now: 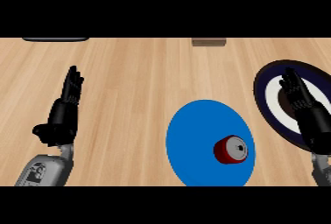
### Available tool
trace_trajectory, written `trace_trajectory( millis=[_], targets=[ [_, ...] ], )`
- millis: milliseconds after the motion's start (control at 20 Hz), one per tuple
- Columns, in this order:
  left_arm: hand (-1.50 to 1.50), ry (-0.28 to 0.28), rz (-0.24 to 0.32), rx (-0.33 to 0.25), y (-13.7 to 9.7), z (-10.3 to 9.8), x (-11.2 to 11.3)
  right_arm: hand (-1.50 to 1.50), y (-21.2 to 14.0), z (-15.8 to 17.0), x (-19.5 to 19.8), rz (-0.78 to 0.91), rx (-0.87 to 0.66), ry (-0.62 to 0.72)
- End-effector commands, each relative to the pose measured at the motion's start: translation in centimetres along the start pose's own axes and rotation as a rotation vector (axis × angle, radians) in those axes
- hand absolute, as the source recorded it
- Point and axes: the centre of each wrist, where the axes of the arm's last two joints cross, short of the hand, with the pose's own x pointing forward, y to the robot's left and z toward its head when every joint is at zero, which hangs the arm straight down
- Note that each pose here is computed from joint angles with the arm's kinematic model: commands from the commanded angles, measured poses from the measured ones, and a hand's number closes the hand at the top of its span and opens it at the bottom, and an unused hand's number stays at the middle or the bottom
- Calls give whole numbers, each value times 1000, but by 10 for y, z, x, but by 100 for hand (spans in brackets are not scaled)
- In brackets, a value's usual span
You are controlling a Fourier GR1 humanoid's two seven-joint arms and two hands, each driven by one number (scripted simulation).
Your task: Pick the can from the plate and place it in the plate
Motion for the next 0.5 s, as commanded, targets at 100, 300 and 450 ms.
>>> trace_trajectory(
  millis=[100, 300, 450],
  targets=[
    [0, 67, -75, -70, 14, -3, -2, -150, 67, -22, 30, -202, -199, 82],
    [0, 115, -84, -136, 6, -5, -6, -150, 20, -25, 14, 385, -69, 39],
    [0, 183, -63, -180, 1, -4, -8, 150, 68, -17, -5, 357, -268, 197]
  ],
)
